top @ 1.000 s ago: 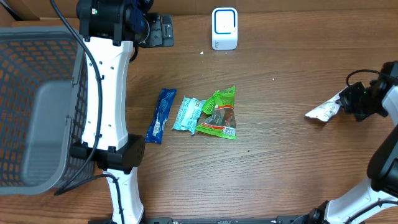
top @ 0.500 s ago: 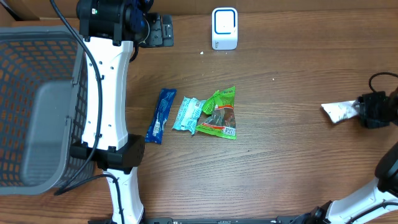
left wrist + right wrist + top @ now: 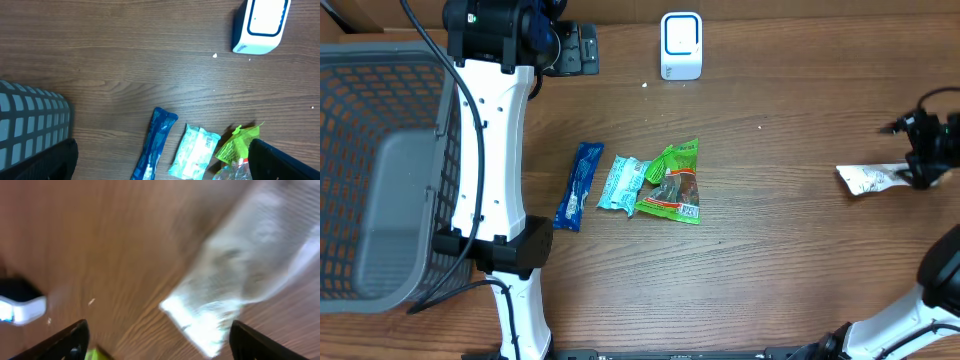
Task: Scan the item barcode
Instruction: 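Reach the right gripper to the green-red snack bag and grasp it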
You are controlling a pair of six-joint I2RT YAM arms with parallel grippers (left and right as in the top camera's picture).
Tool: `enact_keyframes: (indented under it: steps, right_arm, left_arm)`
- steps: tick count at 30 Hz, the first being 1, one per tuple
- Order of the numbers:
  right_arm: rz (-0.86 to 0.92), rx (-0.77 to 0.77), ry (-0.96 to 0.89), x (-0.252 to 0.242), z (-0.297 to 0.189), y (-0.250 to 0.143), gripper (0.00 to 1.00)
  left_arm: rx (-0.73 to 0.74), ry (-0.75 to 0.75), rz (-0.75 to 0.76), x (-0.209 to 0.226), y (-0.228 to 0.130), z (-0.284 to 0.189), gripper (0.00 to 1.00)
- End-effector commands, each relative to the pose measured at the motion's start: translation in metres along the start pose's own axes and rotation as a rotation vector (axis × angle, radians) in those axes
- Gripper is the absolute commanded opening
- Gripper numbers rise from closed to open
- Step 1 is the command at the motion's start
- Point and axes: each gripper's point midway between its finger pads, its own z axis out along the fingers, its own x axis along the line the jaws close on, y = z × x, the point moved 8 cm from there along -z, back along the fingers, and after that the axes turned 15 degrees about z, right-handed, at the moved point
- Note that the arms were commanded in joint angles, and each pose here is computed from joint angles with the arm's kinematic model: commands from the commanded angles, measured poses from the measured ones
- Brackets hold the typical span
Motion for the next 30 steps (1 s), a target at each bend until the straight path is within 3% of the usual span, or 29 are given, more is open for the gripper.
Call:
enact_keyframes:
  steps: [1, 7, 15, 22, 26, 30]
  right_arm:
    - [-0.242, 0.049, 0.128, 0.047, -0.014, -0.041, 0.95]
    - [-0.452, 0.116, 0.134, 0.083, 0.012, -0.098, 1.00]
    - [-1.105, 0.222, 0.172, 0.119, 0.063, -0.224, 1.00]
    - [-1.435, 0.294, 0.120, 0.114, 0.115, -0.311, 1.00]
    - [-1.590, 0.354, 0.111, 0.104, 0.137, -0.336, 0.90]
    - [-1.695, 0.349, 0.078, 0.098, 0.154, -0.345, 0.62]
  left_arm:
    - [0.002, 0.017, -0.008, 0.005, 0.001, 0.002, 1.00]
    - [0.002, 0.017, -0.008, 0.005, 0.001, 0.002, 1.00]
    - [0.002, 0.017, -0.008, 0.005, 0.001, 0.002, 1.00]
    - [0.002, 0.017, -0.008, 0.005, 0.001, 0.002, 1.00]
    - [0.002, 0.017, -0.008, 0.005, 0.001, 0.002, 1.00]
    - [0.002, 0.017, -0.008, 0.005, 0.001, 0.002, 1.00]
